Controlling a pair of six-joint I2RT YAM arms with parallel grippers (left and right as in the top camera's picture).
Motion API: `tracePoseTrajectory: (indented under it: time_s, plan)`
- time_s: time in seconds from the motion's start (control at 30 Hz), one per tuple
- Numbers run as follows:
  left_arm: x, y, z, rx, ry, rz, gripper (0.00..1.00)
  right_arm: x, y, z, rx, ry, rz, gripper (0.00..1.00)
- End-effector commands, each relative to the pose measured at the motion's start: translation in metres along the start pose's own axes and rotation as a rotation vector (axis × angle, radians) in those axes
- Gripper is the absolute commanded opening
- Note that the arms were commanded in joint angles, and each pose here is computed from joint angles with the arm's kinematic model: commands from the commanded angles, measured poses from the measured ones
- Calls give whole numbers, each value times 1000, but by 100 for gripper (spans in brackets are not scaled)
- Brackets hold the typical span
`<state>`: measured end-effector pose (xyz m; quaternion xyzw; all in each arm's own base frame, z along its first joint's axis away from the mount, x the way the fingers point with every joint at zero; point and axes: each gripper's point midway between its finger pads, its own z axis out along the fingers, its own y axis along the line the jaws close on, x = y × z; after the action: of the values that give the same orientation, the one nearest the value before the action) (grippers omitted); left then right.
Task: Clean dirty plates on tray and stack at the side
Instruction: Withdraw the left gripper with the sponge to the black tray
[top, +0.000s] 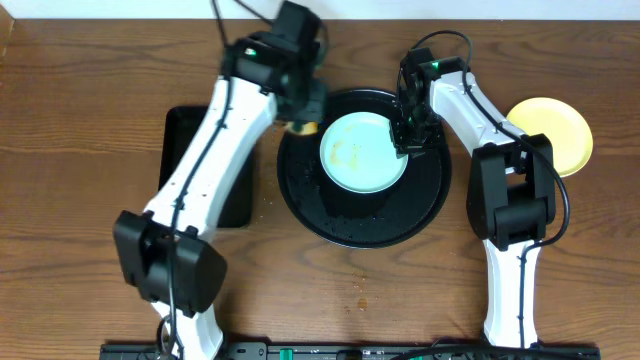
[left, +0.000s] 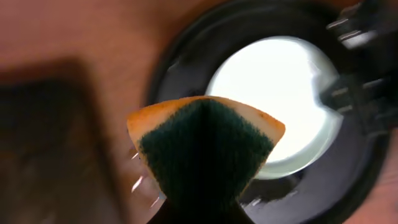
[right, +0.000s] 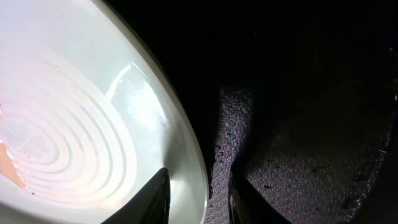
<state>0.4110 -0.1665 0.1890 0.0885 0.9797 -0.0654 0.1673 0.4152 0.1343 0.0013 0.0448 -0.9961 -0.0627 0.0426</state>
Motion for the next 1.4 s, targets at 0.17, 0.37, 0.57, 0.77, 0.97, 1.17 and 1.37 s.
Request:
tracePoseTrajectory:
  time_s: [0.17, 0.37, 0.57, 0.77, 0.97, 1.17, 1.37]
  plan:
    - [53, 98, 36, -153, 225, -197, 11, 6, 10, 37, 9, 29, -49, 28]
    - [77, 133, 52, -176, 283, -282, 11, 6, 17, 38, 9, 21, -65, 24]
    - [99, 145, 76, -183, 314, -310, 11, 7, 18, 38, 9, 24, -68, 25]
    - [107, 146, 87, -184, 321, -309, 11, 5, 18, 38, 8, 18, -69, 1]
    - [107, 146, 86, -184, 323, -309, 11, -3, 23, 16, 2, -41, -80, 1]
    - [108, 146, 86, -184, 325, -309, 13, -14, 19, -47, 163, -214, -119, 1]
    - [108, 146, 86, -185, 325, -309, 15, -9, 30, -106, 365, -373, -158, 1]
